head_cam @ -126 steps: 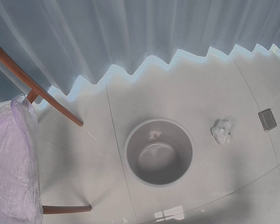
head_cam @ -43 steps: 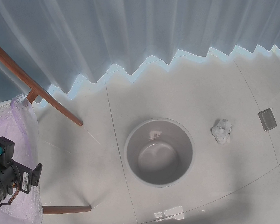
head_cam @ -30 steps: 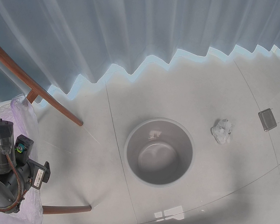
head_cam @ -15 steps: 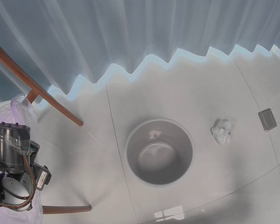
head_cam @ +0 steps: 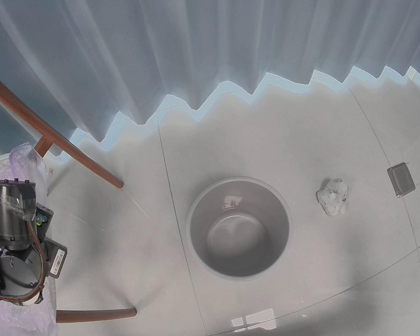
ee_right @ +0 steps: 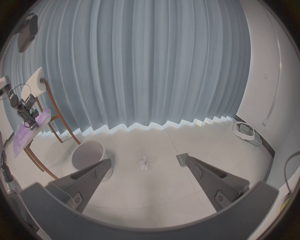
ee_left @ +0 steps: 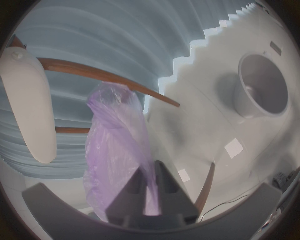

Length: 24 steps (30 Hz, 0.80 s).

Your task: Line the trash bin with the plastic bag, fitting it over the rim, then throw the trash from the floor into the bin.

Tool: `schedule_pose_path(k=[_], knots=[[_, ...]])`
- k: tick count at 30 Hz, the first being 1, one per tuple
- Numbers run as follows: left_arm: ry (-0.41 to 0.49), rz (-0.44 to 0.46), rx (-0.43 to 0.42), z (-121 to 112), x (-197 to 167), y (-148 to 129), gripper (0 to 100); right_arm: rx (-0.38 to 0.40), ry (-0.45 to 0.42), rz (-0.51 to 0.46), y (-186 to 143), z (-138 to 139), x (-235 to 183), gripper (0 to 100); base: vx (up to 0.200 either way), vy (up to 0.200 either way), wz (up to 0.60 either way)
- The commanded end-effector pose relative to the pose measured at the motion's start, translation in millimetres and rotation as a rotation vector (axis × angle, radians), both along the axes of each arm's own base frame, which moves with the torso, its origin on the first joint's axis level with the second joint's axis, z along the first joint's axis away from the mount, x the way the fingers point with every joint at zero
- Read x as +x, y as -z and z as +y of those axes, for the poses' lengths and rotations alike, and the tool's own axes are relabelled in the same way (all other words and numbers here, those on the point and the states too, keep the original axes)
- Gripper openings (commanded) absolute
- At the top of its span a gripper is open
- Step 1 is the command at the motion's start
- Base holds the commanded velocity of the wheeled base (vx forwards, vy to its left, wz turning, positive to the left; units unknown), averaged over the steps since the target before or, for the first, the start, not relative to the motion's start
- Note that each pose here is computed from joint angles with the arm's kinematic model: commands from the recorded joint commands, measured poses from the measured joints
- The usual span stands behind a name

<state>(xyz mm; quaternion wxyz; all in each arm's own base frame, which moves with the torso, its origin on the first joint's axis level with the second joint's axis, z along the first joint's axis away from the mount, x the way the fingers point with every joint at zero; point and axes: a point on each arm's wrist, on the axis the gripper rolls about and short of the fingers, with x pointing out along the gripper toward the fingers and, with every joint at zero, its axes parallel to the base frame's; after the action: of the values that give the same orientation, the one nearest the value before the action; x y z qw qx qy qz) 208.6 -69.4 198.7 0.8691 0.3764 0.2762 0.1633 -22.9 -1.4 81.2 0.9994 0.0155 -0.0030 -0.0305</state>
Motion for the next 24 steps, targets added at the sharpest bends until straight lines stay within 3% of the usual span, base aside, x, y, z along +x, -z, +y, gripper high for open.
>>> schedule_pose_path(k=[1, 5, 10, 16, 24], knots=[[0.056, -0.023, -0.052, -2, -1, -2, 0, 0.0, 0.0, 0.004, 5, 0, 0, 100, 0.0, 0.0, 0.0], [0.145, -0.053, -0.12, -4, -4, -7, 0, 0.0, 0.0, 0.004, 5, 0, 0, 100, 0.0, 0.0, 0.0], [0.184, -0.087, -0.189, -4, -8, -13, 0, 0.0, 0.0, 0.004, 5, 0, 0, 100, 0.0, 0.0, 0.0], [0.314, -0.148, -0.435, -1, -24, -26, 0, 0.0, 0.0, 0.004, 5, 0, 0, 100, 0.0, 0.0, 0.0], [0.436, -0.171, -0.598, 21, -55, -28, 0, -0.002, 0.0, 0.002, 5, 0, 0, 100, 0.0, 0.0, 0.0]])
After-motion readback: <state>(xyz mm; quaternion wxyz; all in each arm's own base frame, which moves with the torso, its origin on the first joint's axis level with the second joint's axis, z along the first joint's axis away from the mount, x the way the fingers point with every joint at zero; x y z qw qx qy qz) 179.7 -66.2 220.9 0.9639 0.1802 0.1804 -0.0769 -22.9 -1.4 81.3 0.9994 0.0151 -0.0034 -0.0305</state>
